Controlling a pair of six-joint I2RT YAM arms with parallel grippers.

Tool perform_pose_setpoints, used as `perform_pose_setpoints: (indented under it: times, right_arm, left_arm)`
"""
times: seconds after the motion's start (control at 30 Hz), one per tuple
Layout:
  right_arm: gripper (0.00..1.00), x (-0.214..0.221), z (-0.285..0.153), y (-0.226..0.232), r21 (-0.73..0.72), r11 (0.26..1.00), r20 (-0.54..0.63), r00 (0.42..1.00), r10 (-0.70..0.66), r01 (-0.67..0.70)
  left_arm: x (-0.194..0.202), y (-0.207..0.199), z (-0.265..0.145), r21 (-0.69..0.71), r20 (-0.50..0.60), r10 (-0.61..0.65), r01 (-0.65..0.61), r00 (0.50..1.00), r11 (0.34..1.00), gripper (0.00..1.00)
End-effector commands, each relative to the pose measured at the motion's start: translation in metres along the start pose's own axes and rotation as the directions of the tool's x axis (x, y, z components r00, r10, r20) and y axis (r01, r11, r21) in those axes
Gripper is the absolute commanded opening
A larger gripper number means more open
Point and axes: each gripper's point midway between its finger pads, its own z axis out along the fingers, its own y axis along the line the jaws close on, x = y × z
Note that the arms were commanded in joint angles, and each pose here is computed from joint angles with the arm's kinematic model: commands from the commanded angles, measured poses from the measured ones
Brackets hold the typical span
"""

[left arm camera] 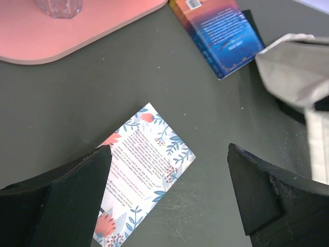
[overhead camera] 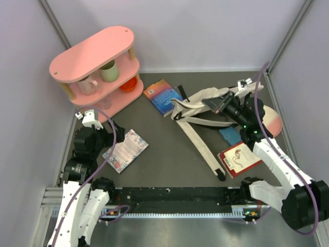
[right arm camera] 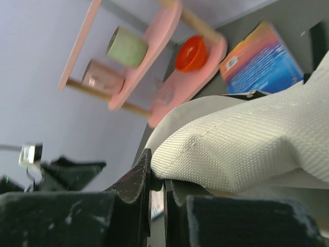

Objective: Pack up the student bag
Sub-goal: Pick up the student bag at the center of the board, then adjust the student bag at the center of the board.

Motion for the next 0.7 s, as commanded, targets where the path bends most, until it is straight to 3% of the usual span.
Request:
perform_pose_setpoints:
  times: [0.0,0.13,0.17,0.23,0.4,0.53,0.57,0.67]
  right_arm:
    - [0.0,0.038,-0.044,0.059,-0.35,0.932,-0.123,0.982,-0.144,0.093]
    - [0.0,0.088,-0.068,0.03,-0.288,0.958,-0.277,0.957,-0.088,0.005]
    - [0.0,0.102,-0.074,0.018,-0.253,0.967,-0.299,0.952,-0.063,-0.015]
    - [0.0,0.124,-0.079,-0.022,-0.089,0.995,-0.328,0.945,0.014,-0.045]
    - [0.0,0.14,-0.098,-0.088,0.212,0.974,-0.24,0.962,0.133,-0.082]
    - [0.0,0.153,-0.11,-0.115,0.299,0.946,-0.199,0.962,0.188,-0.123]
    - [0.0,0.156,-0.112,-0.12,0.322,0.938,-0.196,0.961,0.197,-0.127]
    - [0.0,0.157,-0.118,-0.132,0.372,0.921,-0.179,0.964,0.196,-0.118]
  left_arm:
    - [-0.016,-0.021,-0.001,0.109,0.067,0.008,-0.015,0.998,0.994,0.99]
    - [-0.008,-0.051,0.009,0.283,0.026,-0.041,0.032,0.999,0.958,0.99]
    - [-0.013,-0.069,0.007,0.38,0.037,-0.045,0.027,0.998,0.924,0.99]
    - [0.001,-0.074,0.022,0.414,-0.036,-0.081,0.089,0.996,0.906,0.99]
    - [0.024,-0.096,0.055,0.471,-0.175,-0.075,0.15,0.982,0.869,0.99]
    - [0.043,-0.127,0.078,0.466,-0.197,0.013,0.082,0.98,0.881,0.99]
    - [0.04,-0.147,0.079,0.507,-0.188,0.033,0.068,0.982,0.859,0.99]
    - [0.052,-0.169,0.104,0.518,-0.253,0.046,0.096,0.966,0.85,0.99]
